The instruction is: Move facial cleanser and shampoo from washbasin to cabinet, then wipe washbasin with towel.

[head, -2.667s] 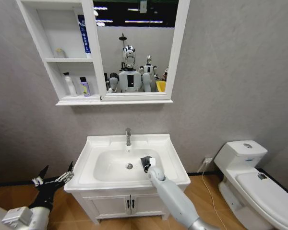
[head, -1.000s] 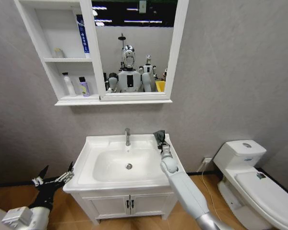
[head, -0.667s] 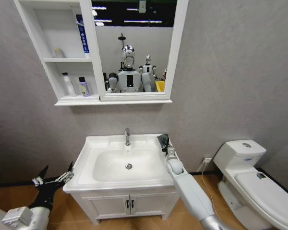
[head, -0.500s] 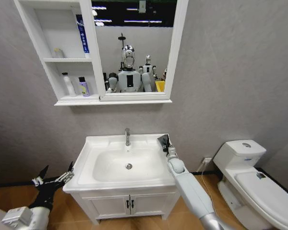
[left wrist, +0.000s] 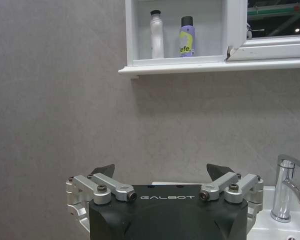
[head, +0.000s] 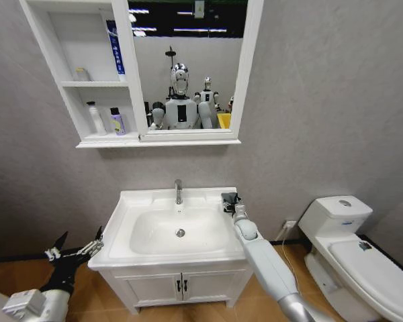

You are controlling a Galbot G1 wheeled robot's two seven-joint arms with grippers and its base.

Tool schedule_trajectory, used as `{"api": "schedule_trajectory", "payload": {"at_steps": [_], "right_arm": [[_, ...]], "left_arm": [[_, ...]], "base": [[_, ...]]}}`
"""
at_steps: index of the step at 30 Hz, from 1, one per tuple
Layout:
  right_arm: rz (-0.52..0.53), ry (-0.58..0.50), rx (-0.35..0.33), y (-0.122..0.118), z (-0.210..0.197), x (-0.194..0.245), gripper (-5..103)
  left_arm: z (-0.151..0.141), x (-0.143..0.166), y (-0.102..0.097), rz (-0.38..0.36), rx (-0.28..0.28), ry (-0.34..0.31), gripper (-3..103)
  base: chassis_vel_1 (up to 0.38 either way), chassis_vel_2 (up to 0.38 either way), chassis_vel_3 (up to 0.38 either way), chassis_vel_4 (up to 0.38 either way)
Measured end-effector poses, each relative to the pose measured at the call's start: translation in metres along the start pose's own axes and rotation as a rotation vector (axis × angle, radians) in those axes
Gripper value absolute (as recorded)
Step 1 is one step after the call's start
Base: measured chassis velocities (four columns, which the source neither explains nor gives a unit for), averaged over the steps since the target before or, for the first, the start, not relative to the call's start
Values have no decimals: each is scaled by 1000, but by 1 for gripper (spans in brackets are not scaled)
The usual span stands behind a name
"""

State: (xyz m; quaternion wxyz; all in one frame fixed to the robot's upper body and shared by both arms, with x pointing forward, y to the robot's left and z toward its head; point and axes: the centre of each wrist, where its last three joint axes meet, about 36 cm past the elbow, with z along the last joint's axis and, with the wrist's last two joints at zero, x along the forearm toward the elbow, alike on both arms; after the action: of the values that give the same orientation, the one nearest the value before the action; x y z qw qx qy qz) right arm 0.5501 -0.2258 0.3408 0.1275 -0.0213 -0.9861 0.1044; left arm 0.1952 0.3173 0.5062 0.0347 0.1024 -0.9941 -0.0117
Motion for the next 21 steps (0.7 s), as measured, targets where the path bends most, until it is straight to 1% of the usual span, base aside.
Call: {"api": "schedule_trajectory", "payload": {"at_steps": [2,6,8,9,10,14,15,17,18,20,21], "right_arm": [[13,-35,14,0,-7,7,100],[29,-72,30,-2,-13,20,100],[42,-97,30,-4,-16,44,100],[42,-105,23,-6,-20,54,100],[42,-105,23,-6,-20,54,100],[27,-127,-27,-9,-40,105,100],[27,-127,-27,-9,-40,105,100],[27,-126,-48,-10,-44,130,100],[27,-126,-48,-10,-44,130,100],[37,-113,-65,-18,-45,159,100],[37,-113,-65,-18,-45,159,100]], "left_arm": [[0,0,0,0,0,0,100],[0,0,0,0,0,0,100],[0,0,0,0,0,0,100],[0,0,0,0,0,0,100],[0,0,0,0,0,0,100],[0,0,0,0,0,0,100],[0,0,0,0,0,0,100],[0,0,0,0,0,0,100],[0,0,0,0,0,0,100],[0,0,0,0,0,0,100],[0,0,0,0,0,0,100]], "base": [[0,0,0,0],[0,0,0,0],[0,0,0,0],[0,0,0,0],[0,0,0,0],[0,0,0,0],[0,0,0,0],[0,0,0,0],[0,0,0,0],[0,0,0,0],[0,0,0,0]]}}
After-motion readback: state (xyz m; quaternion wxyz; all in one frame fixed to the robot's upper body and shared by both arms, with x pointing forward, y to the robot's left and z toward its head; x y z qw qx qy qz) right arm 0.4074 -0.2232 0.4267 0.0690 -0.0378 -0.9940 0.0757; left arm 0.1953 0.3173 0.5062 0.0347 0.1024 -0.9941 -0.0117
